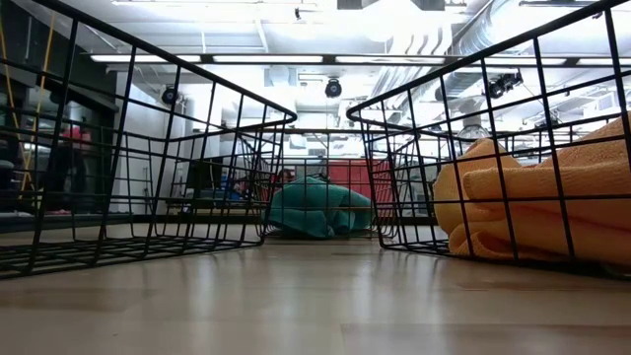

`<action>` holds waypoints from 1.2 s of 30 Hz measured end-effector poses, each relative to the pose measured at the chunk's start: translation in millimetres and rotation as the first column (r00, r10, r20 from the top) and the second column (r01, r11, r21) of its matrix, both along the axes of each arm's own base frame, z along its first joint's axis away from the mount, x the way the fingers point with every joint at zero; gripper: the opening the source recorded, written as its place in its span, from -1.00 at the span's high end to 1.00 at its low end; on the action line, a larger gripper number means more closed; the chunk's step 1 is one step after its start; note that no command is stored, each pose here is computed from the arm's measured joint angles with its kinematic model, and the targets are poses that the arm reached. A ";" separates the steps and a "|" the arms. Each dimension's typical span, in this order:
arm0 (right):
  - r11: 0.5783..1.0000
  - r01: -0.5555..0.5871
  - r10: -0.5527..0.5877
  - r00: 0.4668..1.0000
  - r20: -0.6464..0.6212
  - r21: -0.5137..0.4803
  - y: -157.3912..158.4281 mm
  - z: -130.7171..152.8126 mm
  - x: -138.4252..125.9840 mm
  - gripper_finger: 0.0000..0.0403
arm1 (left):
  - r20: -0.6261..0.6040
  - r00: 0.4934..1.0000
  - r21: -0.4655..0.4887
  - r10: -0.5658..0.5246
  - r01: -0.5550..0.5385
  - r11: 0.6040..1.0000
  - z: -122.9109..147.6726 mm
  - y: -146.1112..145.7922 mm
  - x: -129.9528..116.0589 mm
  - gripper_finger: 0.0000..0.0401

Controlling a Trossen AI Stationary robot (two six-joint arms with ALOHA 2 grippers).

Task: Sort microfiber towel by color & place in baskets
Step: Put the right blue microfiber cloth into the top wire basket

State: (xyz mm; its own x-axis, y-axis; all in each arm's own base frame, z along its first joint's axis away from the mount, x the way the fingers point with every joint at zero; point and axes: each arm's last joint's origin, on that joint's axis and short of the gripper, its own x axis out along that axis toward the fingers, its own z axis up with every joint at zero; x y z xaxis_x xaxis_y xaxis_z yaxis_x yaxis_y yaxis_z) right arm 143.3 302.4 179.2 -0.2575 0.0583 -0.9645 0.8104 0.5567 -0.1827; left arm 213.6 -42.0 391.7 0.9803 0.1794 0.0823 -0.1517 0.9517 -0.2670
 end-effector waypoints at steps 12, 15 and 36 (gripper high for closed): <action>0.949 -0.256 0.233 0.962 0.142 0.183 4.3 107.0 2.4 0.96 | -0.004 1.000 0.000 0.022 -0.022 1.000 -0.4 0.6 -0.1 -0.14; 0.942 -0.291 0.267 0.952 0.150 0.169 -5.2 138.3 -0.2 0.97 | -0.005 1.000 0.000 0.023 -0.023 1.000 -0.5 0.6 0.0 -0.14; 0.935 -0.346 0.187 0.670 0.718 0.080 -42.0 270.0 6.1 1.00 | -0.025 0.999 -0.024 0.021 -0.021 0.999 -3.0 0.5 0.2 -0.14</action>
State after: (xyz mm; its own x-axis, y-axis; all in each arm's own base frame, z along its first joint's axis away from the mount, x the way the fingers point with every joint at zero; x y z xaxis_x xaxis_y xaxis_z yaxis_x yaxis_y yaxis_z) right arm 149.4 260.4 449.2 0.4407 0.2976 -0.8469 0.4702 0.7271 0.5002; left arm 213.8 -41.4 388.7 0.9780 0.2017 0.0532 -0.1786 0.9414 -0.2862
